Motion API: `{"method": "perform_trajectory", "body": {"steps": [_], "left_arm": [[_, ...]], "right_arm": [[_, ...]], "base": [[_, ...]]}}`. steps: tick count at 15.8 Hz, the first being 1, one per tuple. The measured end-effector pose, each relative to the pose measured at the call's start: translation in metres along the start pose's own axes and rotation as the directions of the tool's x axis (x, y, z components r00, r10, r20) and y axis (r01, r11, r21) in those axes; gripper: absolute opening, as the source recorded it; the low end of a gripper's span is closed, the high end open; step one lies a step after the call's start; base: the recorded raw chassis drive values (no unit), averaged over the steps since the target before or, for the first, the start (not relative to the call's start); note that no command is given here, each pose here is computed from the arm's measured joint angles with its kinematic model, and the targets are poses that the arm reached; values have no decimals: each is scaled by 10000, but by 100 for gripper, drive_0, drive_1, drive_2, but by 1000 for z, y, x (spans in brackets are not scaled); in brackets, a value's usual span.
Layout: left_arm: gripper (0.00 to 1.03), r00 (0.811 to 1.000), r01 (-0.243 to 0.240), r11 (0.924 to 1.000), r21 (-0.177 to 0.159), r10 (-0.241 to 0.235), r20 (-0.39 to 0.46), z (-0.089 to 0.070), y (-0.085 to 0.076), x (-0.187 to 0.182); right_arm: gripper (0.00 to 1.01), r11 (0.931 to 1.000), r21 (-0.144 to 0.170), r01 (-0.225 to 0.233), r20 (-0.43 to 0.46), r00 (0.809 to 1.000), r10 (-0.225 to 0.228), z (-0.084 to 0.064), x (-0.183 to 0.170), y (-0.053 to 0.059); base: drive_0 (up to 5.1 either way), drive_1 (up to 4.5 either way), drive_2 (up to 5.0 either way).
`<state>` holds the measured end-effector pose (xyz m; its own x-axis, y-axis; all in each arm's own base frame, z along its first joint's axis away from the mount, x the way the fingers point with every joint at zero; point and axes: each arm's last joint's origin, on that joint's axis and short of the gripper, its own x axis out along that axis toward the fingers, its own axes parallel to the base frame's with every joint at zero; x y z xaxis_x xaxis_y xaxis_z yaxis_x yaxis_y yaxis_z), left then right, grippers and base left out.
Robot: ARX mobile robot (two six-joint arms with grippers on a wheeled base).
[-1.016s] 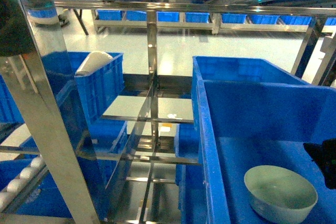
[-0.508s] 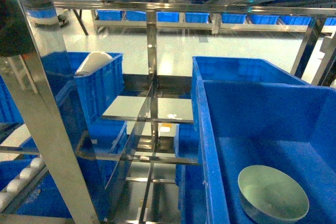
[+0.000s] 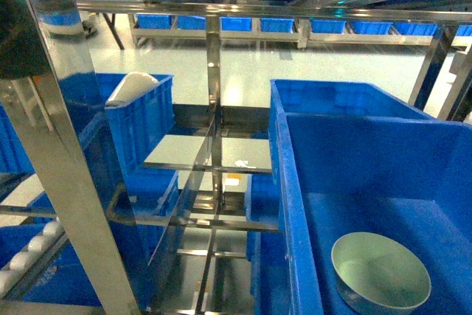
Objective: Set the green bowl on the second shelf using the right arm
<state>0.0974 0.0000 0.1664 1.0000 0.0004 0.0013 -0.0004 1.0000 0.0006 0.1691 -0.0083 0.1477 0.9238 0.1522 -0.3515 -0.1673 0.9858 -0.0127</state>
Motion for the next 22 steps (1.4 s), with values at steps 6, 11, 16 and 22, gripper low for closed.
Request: {"method": "perform_trajectory", "body": {"steps": [6, 11, 16, 22], "left_arm": [[98, 10000, -4, 10000, -4, 4, 4, 0, 0, 0], [98, 10000, 0, 10000, -4, 0, 4, 0, 0, 0], [98, 10000, -31, 10000, 0, 31, 11, 0, 0, 0], [98, 10000, 4, 10000, -4, -4, -8, 0, 0, 0]], "right_arm": [[98, 9997, -38, 250, 1116, 9934, -244, -3, -68, 27], [98, 9974, 113, 707, 1494, 9862, -716, -10, -69, 25], [81, 9875, 463, 1505, 3177, 9350, -1574, -9, -71, 21], [2, 9859, 564, 1575, 3483, 9223, -1673, -6, -72, 20]], "base": [[0, 0, 0], [0, 0, 0], [0, 0, 0], [0, 0, 0]]}}
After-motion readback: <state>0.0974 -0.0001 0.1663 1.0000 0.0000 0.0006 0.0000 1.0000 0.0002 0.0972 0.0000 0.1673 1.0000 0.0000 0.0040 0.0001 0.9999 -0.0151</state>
